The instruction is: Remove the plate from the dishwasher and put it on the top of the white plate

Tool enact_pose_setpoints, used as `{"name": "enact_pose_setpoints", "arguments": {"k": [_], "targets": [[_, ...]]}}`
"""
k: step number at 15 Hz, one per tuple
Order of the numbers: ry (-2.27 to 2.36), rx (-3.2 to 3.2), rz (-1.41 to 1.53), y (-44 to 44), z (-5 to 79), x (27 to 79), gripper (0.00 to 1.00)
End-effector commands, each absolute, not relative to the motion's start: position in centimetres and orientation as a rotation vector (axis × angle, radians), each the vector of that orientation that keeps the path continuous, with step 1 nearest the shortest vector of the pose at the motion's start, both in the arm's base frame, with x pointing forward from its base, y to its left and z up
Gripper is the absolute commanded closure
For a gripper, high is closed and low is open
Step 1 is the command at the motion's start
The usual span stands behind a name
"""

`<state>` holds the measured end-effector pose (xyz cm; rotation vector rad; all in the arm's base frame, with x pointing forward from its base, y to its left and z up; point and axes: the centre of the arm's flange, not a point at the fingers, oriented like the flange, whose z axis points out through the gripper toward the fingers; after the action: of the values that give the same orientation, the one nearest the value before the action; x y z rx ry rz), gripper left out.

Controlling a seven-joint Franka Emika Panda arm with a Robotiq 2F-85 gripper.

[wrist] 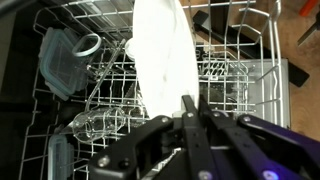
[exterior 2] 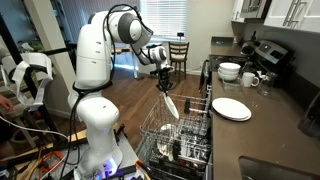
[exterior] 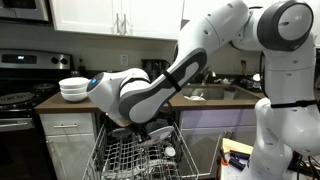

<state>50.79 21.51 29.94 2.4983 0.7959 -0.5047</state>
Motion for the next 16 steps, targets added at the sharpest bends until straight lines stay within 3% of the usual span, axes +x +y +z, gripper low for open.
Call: {"name": "enact_pose_setpoints", "arguments": {"k": [1, 16], "targets": [[0.791, 2.354, -0.442, 23.3, 31.2, 51.7, 0.98], [0.574, 2.047, 0.05, 25.0, 32.0, 50.1, 0.98]]}}
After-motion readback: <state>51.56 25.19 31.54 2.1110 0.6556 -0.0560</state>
